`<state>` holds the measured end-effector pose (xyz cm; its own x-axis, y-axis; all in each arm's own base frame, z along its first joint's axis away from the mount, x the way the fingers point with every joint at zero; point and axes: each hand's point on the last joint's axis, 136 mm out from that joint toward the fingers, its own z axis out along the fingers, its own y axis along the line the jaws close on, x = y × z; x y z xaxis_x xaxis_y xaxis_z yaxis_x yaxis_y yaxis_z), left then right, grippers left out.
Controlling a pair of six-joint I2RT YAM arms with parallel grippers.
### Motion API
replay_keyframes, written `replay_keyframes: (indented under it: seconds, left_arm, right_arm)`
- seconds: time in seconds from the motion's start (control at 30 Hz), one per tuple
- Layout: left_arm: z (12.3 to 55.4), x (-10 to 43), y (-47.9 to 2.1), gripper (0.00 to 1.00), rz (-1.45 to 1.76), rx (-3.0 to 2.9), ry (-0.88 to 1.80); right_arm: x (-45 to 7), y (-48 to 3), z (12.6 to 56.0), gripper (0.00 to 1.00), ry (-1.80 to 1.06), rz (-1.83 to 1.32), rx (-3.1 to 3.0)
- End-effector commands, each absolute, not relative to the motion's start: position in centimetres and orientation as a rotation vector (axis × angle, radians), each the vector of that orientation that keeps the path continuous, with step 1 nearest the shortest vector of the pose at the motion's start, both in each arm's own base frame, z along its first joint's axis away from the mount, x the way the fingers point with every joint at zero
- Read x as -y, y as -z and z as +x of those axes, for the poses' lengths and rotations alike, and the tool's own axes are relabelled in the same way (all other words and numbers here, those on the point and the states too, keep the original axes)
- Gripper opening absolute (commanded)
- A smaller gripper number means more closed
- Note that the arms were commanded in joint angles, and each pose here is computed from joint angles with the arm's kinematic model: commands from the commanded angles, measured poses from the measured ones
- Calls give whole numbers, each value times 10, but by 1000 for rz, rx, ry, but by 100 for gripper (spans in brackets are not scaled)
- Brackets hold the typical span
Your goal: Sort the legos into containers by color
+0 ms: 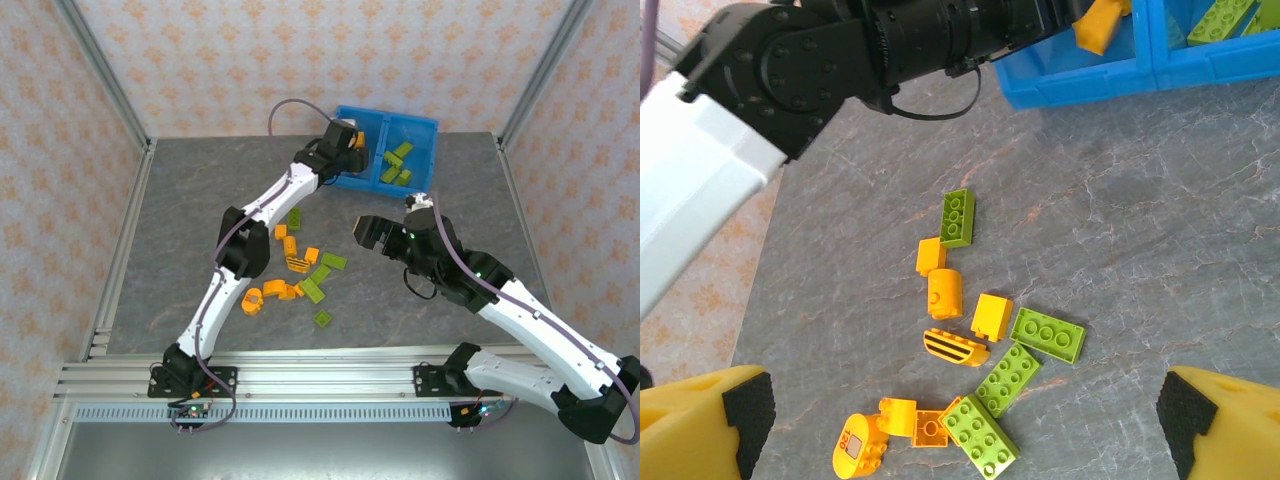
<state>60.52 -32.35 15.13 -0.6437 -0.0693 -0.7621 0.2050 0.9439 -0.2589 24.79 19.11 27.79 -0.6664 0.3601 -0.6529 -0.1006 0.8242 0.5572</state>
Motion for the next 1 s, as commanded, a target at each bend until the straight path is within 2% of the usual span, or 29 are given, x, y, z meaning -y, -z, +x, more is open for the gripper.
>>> replay_keyframes:
  seconds: [0.0,0.1,0.23,0.4,0.57,0.7,0.97]
  left_arm:
    - [580,315,-253,64,103,-2114,454]
    - [551,297,-279,64,79,-2089,452]
    - [499,252,-287,63,30,-2078,379]
    - [433,199,-240,63,1,-2272,216]
    - [387,183,-179,63,-88,-2456,226]
    - [376,187,-135,63,-138,-2537,266]
    - [381,182,-72,63,-166,-2632,148]
  right_arm:
    - [-188,-283,249,99,-723,210,-2183]
    - [-187,-281,249,99,-718,218,-2185]
    - [-187,-280,249,99,-721,219,-2184]
    - [-189,-278,250,99,-727,214,-2182]
    - [-191,-273,252,99,-734,227,-2186]
    - [-193,-269,251,99,-735,225,-2199]
    - [-183,-267,245,99,-690,221,-2223]
